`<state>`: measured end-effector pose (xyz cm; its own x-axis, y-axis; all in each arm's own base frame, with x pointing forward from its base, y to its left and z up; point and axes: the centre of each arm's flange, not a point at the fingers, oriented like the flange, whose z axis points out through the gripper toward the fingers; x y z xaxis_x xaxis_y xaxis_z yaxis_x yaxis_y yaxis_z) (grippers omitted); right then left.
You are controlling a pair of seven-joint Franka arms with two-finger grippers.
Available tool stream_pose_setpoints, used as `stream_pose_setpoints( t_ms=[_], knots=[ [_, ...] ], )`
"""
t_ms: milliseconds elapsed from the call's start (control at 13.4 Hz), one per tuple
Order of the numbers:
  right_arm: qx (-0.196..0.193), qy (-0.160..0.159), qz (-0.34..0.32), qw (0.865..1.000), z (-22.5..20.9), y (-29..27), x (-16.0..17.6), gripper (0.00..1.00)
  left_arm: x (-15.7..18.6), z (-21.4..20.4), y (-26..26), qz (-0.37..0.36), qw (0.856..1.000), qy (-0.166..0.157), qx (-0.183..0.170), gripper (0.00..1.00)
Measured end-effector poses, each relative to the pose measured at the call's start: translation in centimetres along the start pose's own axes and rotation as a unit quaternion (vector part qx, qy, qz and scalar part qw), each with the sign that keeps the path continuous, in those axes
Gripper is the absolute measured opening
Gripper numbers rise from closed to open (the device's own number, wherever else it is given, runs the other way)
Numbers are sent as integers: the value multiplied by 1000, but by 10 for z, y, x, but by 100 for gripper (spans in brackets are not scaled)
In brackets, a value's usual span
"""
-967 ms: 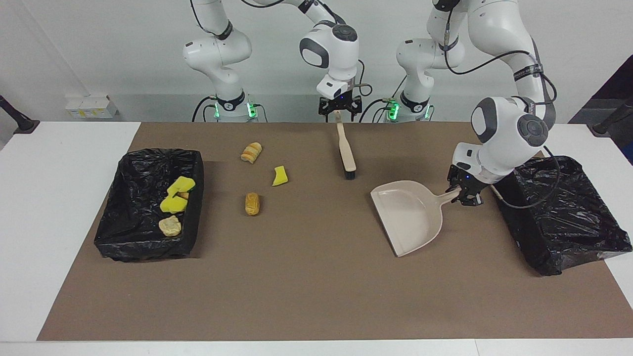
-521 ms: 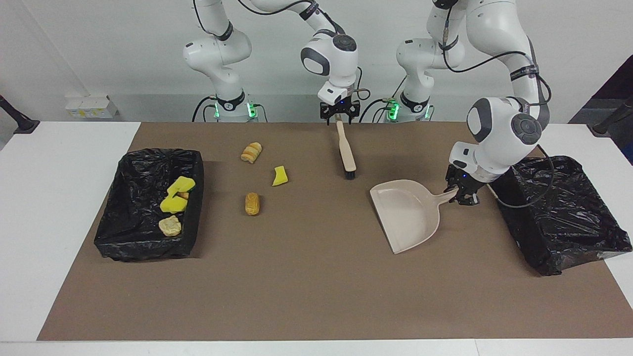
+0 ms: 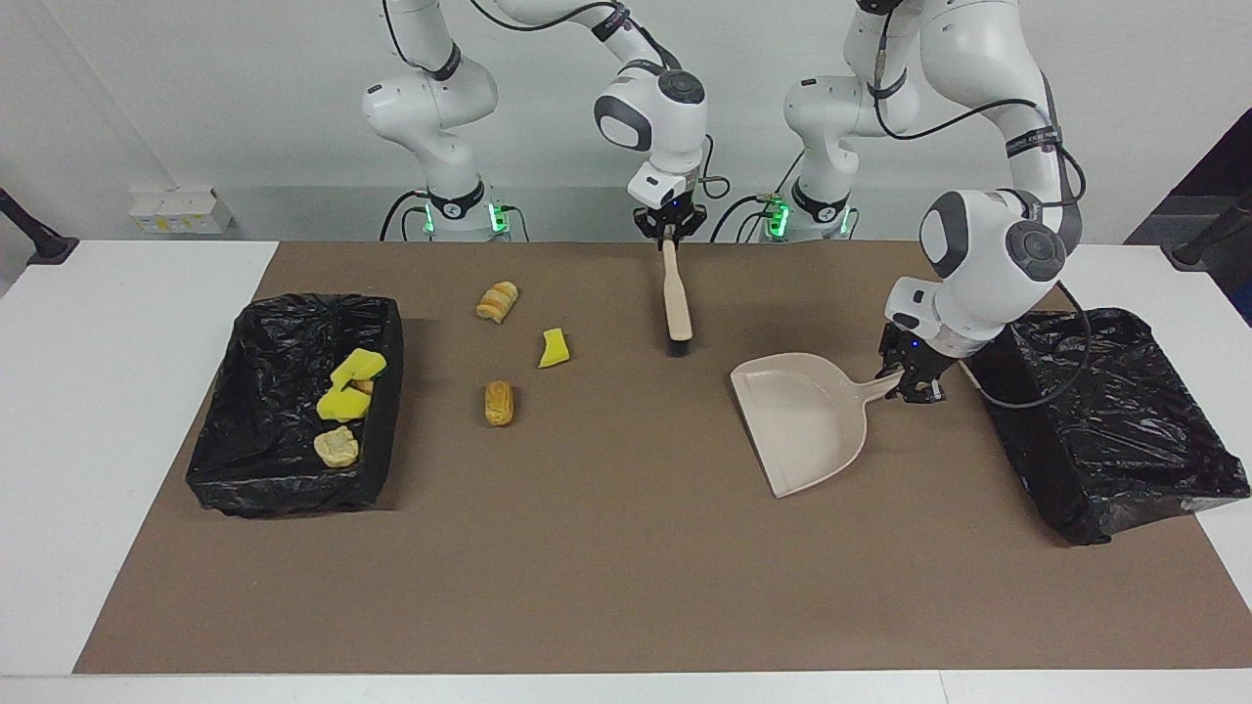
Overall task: Sweep and dump trash in bin
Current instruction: 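Grasp the beige brush handle with the right gripper and lift it, then move the dustpan toward the items while the right gripper carries the brush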
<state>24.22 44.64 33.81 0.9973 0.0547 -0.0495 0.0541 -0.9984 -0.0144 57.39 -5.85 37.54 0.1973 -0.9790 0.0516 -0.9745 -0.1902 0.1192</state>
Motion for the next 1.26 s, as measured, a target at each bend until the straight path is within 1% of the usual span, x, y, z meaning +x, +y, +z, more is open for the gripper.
stream_pose_setpoints(
  t_ms=[149,372,446,595,744,818,967,1116,1264],
  knots=[
    [5,7,16,1000,-5,1,5,27,4,0,1,5,1000,0,2,32],
    [11,30,60,998,-31,17,23,27,12,0,2,11,1000,0,5,32],
    [5,36,76,996,-42,29,32,27,16,0,4,16,1000,0,6,32],
    [-14,38,109,993,-62,57,47,27,32,1,8,29,1000,0,8,32],
    [-29,36,127,991,-80,90,60,27,63,2,18,54,998,0,18,32],
    [-34,31,123,991,-85,108,69,27,81,3,26,60,998,-1,18,32],
    [-35,18,95,995,-92,151,99,27,115,7,45,72,997,-4,16,32],
    [-42,15,63,997,-92,194,133,27,133,14,65,85,996,-7,12,32],
    [-57,11,16,998,-88,238,168,27,142,22,83,88,996,-9,19,32]
  ],
)
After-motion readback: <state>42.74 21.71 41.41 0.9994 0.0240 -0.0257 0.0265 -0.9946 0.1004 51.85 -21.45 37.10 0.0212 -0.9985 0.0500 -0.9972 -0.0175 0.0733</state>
